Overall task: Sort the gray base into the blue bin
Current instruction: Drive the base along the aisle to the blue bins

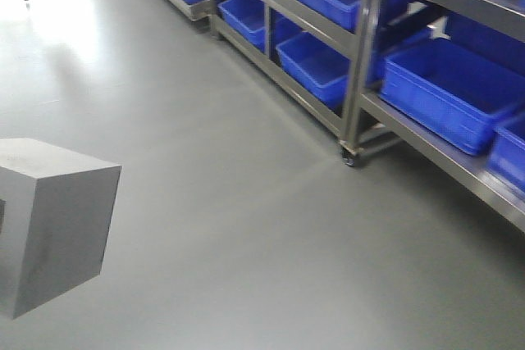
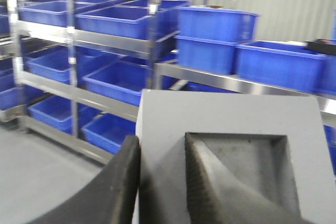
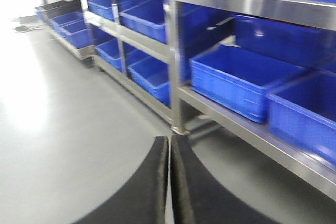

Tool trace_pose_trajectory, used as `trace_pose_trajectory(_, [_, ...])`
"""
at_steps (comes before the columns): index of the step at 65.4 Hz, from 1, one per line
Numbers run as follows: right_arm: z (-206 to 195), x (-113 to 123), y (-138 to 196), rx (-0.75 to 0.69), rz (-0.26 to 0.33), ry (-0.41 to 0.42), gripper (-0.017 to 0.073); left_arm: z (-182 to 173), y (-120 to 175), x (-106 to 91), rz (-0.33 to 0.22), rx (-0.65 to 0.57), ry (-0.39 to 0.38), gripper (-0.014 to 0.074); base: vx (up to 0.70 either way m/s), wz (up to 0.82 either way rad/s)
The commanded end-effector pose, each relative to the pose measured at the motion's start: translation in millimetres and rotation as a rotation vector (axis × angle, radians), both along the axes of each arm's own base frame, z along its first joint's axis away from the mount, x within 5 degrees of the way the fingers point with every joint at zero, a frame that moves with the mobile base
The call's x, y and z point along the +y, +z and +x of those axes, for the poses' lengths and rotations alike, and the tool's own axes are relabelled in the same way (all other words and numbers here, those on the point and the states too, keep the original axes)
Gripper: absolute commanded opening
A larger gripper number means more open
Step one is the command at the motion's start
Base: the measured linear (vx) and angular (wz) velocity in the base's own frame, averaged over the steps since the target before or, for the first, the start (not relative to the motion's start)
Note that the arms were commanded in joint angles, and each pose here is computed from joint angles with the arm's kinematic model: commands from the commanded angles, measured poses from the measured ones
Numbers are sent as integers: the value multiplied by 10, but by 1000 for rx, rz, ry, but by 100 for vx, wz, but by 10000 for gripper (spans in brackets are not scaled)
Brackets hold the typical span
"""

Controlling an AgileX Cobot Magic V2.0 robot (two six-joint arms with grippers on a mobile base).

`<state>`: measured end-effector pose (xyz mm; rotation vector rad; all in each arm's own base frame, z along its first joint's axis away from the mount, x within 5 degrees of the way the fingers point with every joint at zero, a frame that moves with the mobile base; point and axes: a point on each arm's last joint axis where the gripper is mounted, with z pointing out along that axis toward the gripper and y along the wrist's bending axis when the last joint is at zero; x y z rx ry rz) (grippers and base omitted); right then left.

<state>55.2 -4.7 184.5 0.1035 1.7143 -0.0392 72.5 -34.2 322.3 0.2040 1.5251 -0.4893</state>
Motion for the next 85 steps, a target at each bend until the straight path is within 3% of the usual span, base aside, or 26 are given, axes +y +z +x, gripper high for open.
trace_pose_trajectory(1, [7,-3,62,-74,-15,-1,-5,-14,184,10,-65,-110,1,-6,46,47])
trace_pose_trajectory(85, [7,-3,62,-74,-15,-1,-5,-12,183,9,-64,-109,1,-6,52,34])
